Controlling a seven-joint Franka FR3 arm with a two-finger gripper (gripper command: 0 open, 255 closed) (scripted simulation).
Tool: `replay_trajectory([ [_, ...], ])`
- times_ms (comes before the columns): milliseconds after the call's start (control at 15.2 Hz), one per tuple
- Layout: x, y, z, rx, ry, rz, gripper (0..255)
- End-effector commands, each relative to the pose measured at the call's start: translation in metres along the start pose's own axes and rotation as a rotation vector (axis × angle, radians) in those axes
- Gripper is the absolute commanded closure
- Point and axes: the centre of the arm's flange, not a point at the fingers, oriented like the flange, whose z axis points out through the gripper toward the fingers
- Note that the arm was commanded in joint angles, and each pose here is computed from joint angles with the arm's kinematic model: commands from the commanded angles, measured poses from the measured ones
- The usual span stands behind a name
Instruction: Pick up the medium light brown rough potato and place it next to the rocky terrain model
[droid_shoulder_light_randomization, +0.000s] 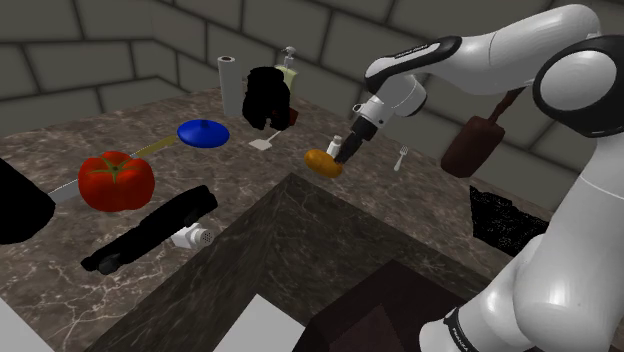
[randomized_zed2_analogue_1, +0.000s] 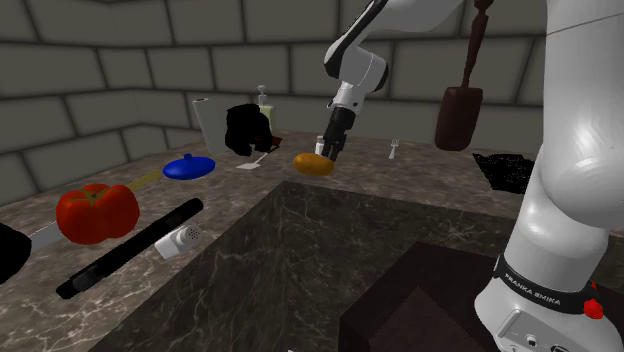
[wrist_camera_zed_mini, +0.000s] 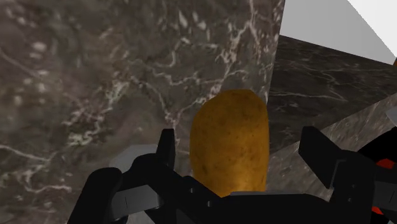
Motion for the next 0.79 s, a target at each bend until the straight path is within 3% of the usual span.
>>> replay_trajectory([
  [0,0.002,0.000,0.011,0.002,0.001,-0.003,0],
  [198,0.002,0.000,0.030,0.002,0.001,-0.003,0],
  [726,0.002,0.000,0.030,0.002,0.001,-0.003,0],
])
